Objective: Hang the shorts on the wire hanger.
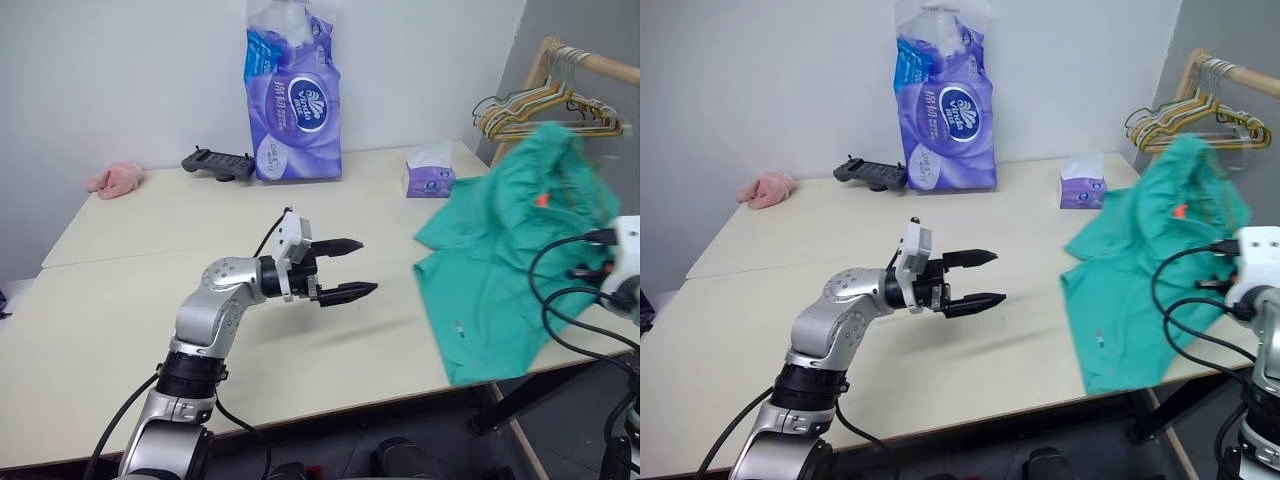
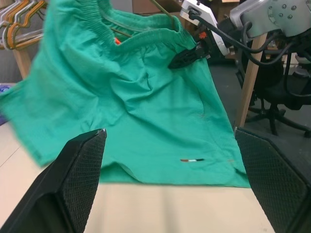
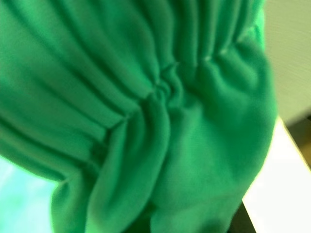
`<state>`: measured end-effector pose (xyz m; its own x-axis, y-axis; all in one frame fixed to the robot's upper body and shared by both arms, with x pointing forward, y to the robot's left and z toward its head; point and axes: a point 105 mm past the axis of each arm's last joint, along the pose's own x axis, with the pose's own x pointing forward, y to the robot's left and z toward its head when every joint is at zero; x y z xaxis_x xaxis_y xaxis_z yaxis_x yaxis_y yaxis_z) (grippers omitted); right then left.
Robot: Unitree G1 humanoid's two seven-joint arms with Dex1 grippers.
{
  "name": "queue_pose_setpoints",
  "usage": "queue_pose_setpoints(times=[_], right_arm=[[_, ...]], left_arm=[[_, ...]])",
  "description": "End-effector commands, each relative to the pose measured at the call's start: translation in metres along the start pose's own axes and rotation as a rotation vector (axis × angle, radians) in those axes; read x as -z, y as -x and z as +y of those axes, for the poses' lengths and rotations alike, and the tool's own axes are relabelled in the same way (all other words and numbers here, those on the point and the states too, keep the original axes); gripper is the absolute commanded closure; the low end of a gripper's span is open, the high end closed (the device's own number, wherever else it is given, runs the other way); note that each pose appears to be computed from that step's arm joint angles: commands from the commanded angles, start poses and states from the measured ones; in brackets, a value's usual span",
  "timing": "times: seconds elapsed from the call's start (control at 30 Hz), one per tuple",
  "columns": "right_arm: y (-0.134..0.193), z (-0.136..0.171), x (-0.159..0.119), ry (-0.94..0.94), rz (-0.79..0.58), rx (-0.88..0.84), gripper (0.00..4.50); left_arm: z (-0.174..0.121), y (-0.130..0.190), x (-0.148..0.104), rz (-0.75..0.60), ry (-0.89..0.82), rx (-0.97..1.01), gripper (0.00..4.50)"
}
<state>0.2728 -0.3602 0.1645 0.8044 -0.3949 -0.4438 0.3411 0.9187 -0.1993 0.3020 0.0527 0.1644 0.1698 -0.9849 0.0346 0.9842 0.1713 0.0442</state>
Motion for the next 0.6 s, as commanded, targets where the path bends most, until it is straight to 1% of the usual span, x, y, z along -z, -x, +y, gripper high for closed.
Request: queue_pose_setpoints(times=[0.03,0.17,0.3,0.4,0.5,0.6], right_arm=[[0.019,-0.057,0.004,-0.116,-0.011,0.284,4.50],[0.038,-0.102,0.016,-0.204,0.011,0.517,4.50],[0.052,-0.128,0.023,-0.247,0.010,0.652,4.50],[0.055,-0.140,0.024,-0.269,0.003,0.695,4.50],[0.055,-0.155,0.013,-0.287,-0.045,0.736,4.50],[0.050,-0.163,-0.002,-0.278,-0.086,0.738,4.50]], left_arm=[[-0.003,-0.013,-0.017,-0.041,-0.065,0.063,0.02],[-0.016,-0.026,-0.028,-0.078,-0.053,0.176,0.02],[-0.022,-0.041,-0.038,-0.127,-0.036,0.220,0.02],[-0.024,-0.051,-0.041,-0.145,-0.048,0.225,0.02],[-0.026,-0.068,-0.051,-0.190,-0.068,0.199,0.02],[-0.029,-0.082,-0.060,-0.245,-0.069,0.188,0.02]])
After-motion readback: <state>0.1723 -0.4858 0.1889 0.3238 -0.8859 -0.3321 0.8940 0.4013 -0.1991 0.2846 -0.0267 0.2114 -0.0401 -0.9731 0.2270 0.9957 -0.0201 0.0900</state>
